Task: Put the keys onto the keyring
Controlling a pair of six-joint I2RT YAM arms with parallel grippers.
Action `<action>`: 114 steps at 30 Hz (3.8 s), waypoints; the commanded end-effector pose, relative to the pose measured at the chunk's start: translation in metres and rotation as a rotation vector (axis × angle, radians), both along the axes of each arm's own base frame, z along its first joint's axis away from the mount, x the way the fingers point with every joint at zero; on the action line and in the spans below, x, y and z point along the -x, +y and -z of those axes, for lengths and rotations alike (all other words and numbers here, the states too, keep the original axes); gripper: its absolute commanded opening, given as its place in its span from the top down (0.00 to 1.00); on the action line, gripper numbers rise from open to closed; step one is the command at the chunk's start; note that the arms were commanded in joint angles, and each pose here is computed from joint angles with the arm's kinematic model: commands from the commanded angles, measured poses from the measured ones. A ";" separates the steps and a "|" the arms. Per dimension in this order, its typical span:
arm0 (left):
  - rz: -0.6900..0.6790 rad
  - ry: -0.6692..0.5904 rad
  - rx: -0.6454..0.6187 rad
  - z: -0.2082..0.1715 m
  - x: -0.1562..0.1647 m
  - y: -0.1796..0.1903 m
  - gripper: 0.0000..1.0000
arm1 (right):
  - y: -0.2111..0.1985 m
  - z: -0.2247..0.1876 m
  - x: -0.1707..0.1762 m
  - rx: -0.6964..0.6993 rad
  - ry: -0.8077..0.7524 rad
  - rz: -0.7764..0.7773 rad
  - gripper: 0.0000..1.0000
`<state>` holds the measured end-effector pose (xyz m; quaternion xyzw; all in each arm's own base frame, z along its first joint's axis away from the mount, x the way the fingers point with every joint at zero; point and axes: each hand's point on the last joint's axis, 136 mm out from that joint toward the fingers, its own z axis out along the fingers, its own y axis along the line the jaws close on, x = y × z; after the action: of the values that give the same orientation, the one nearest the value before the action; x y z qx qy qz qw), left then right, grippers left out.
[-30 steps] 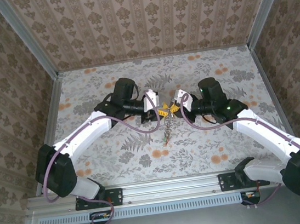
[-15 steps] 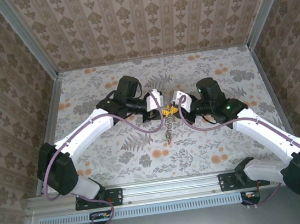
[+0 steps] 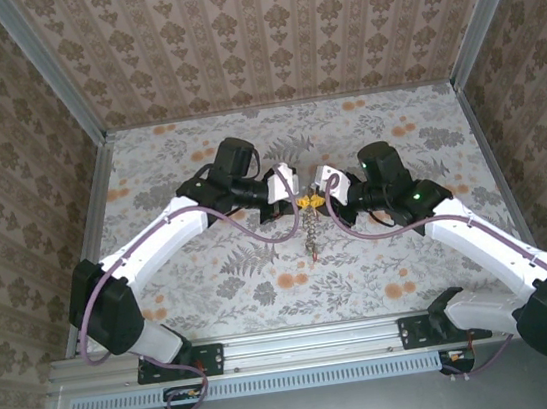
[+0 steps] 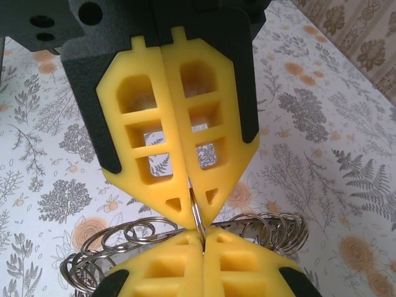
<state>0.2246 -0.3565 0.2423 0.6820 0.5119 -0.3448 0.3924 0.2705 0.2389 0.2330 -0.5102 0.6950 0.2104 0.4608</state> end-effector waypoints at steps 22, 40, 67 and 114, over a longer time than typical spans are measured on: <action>0.147 0.078 0.325 -0.047 0.019 -0.001 1.00 | 0.004 -0.002 -0.017 -0.217 -0.012 -0.002 0.86; 0.014 -0.003 0.044 -0.009 0.002 0.007 0.73 | -0.003 -0.011 -0.007 -0.049 -0.027 -0.002 1.00; 0.019 -0.035 -0.034 -0.003 -0.002 -0.004 0.86 | 0.005 -0.022 -0.003 -0.031 -0.053 -0.020 1.00; 0.019 0.023 0.282 -0.038 -0.002 0.004 1.00 | -0.019 -0.018 -0.004 -0.110 -0.077 0.066 0.74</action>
<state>0.2333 -0.3548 0.2659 0.6100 0.4799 -0.4322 0.4591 0.2770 0.2234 0.2402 -0.4569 0.6847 0.2340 0.5174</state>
